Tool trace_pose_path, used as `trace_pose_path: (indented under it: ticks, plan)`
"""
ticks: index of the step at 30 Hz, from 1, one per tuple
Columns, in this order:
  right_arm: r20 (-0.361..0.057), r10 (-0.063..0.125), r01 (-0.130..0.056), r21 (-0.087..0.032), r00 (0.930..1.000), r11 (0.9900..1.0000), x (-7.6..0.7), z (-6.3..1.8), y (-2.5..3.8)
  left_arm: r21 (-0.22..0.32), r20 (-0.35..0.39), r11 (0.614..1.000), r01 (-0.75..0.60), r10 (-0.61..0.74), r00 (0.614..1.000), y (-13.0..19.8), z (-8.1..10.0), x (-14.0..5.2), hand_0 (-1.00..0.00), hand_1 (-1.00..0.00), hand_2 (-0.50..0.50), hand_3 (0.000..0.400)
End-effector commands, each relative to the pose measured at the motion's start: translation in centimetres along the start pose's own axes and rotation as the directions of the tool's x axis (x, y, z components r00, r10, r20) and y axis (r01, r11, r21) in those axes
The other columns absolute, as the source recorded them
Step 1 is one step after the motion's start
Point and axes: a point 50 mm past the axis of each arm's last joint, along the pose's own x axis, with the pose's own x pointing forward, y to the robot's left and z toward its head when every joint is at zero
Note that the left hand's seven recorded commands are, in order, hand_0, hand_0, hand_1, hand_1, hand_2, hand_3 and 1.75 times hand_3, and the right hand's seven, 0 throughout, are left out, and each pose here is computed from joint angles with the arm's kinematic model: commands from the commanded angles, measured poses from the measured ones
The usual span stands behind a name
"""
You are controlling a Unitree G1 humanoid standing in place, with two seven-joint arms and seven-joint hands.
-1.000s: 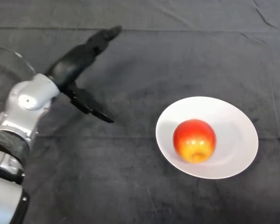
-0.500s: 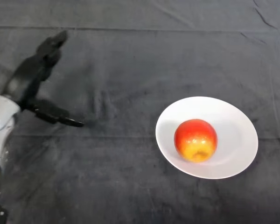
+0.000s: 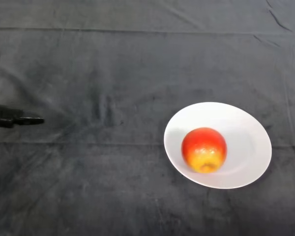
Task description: Move the apple to the plate
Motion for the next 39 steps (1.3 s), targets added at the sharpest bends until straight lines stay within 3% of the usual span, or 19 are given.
trace_pose_path:
  ticks: [1, 19, 29, 39]
  plan:
    - [0.024, 0.002, -0.002, -0.003, 0.9997, 1.0, -0.06, 0.8, 0.17, 0.01, -0.074, 0.996, -0.086, 0.086, 0.993, 3.1, -1.3, -2.0, 0.0, 0.0, 0.0, 0.0]
    - [0.024, 0.002, -0.002, -0.003, 0.9997, 1.0, -0.06, 0.8, 0.17, -0.064, -0.151, 0.944, -0.323, 0.311, 0.938, 8.1, -2.9, -6.2, 0.0, 0.0, 0.0, 0.0]
    - [0.024, 0.002, -0.002, -0.003, 0.9997, 1.0, -0.06, 0.8, 0.17, -0.097, -0.22, 0.875, -0.475, 0.447, 0.867, 9.5, -4.5, -8.9, 0.0, 0.0, 0.0, 0.0]
    - [0.024, 0.002, -0.002, -0.003, 0.9997, 1.0, -0.06, 0.8, 0.17, -0.09, -0.245, 0.798, -0.595, 0.562, 0.79, 10.6, -4.7, -9.9, 0.0, 0.0, 0.0, 0.0]
